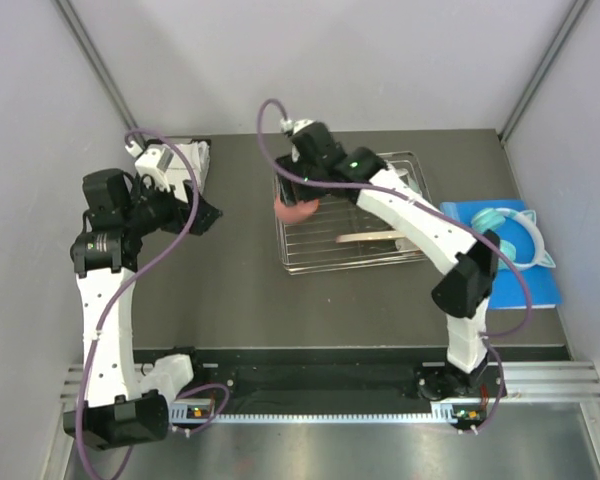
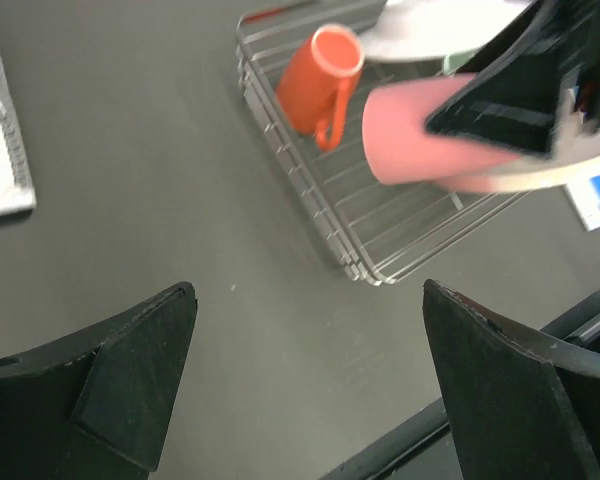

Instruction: Load the mixed dishes into the dish rack

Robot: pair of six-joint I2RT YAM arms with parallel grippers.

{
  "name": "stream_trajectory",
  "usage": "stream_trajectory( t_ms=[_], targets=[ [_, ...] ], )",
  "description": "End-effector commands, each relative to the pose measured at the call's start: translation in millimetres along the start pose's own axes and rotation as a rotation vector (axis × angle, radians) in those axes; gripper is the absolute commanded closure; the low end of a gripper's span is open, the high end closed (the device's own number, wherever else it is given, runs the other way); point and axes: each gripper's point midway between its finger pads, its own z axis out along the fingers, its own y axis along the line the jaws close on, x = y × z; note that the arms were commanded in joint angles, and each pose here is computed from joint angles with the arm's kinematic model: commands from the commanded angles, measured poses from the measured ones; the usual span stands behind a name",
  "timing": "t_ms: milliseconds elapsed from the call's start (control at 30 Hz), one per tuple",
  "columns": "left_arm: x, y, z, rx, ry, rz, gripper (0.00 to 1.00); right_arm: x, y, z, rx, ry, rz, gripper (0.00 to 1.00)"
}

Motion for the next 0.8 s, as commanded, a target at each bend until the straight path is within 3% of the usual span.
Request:
stream_trajectory(
  t_ms=[0, 367, 767],
  targets=[
    [16.5, 9.2, -9.0, -0.06, 0.024, 0.089, 0.01, 43.4, -19.8, 6.7, 0.18, 0.15, -0.18, 1.0],
    [21.2, 3.7, -11.7, -0.047, 0.014, 0.083, 0.01, 86.7, -38.6, 42.5, 0.288, 0.287, -0.306, 1.0],
    [29.1, 5.7, -10.9, -0.051, 0.025, 0.079, 0.01, 125.2, -33.5, 77.1, 0.216, 0.34, -0.308, 1.0]
  ],
)
